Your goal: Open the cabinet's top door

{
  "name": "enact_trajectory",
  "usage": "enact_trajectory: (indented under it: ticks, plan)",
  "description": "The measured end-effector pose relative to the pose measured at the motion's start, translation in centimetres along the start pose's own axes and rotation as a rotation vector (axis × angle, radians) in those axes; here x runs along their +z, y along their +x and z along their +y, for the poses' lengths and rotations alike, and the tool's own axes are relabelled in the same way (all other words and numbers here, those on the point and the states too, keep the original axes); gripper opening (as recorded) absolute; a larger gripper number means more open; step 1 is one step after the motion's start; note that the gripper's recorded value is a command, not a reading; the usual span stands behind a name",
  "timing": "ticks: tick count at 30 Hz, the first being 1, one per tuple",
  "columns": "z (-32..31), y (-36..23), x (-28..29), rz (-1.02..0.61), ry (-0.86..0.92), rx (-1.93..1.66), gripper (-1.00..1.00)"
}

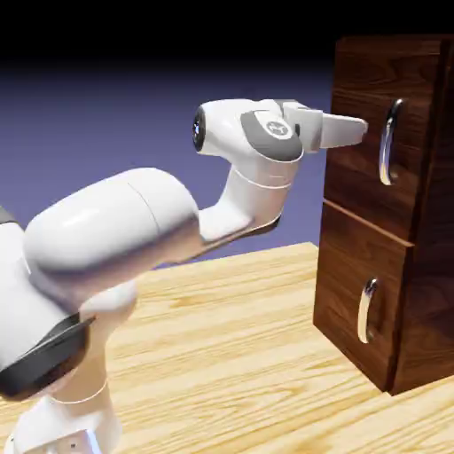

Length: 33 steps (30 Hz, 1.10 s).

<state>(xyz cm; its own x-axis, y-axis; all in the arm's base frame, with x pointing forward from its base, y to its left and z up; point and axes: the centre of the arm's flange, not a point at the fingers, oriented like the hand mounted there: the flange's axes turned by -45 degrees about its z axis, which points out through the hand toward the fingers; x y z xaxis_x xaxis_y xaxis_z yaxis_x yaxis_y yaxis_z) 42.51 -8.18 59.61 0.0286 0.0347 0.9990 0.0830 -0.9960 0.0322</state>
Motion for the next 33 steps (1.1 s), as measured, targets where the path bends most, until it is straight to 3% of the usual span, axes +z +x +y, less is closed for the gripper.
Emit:
enact_trajectory:
  ticks: [10, 11, 33]
  plan:
    - [1.0, -2.8, 7.6, 0.031, -0.013, 0.033, 0.0]
    - [1.0, -2.8, 8.0, 0.031, -0.014, 0.032, -1.0]
    - [-10.4, -2.7, -1.8, 0.021, -0.575, 0.04, -1.0]
